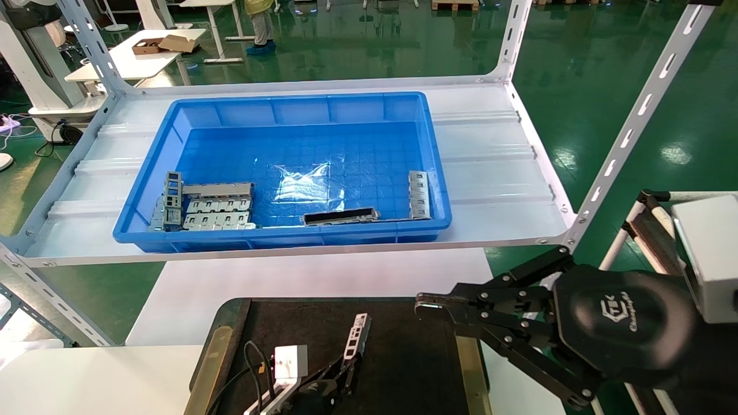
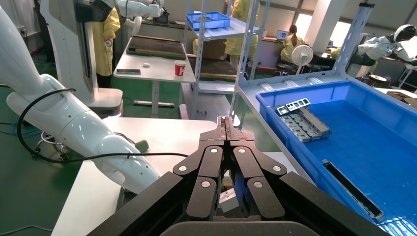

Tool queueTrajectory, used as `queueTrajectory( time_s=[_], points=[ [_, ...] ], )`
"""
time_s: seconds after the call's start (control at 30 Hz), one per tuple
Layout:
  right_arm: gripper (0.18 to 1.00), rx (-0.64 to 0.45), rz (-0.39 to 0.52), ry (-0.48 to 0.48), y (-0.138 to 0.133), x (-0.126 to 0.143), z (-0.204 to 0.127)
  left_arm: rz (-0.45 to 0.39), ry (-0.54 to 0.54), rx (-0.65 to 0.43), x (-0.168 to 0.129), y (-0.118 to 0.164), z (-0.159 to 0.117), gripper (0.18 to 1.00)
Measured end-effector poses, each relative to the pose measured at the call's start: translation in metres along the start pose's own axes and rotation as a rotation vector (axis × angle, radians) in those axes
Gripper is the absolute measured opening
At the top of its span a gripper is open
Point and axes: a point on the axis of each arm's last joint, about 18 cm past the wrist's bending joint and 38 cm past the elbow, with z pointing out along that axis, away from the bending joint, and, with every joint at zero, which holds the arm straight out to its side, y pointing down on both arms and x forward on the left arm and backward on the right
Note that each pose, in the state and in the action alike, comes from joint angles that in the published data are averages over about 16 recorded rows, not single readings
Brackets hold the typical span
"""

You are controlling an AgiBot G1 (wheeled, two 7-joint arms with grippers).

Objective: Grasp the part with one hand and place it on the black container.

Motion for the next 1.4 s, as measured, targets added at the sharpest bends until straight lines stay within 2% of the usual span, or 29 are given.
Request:
queueTrajectory(
  time_s=[0.8,1.13,1.4],
  points=[
    [0.201,0.0,0.0,0.0,0.0,0.0,0.0,-0.028,-0.066,-0.019,-0.001,0.011,0.008,0.331],
    [0.287,0.0,0.0,0.0,0.0,0.0,0.0,-0.03,-0.062,-0.018,0.002,0.001,0.008,0.39],
    [0.415,0.0,0.0,0.0,0.0,0.0,0.0,0.013,-0.028,-0.008,0.001,-0.023,-0.004,0.518]
  ],
)
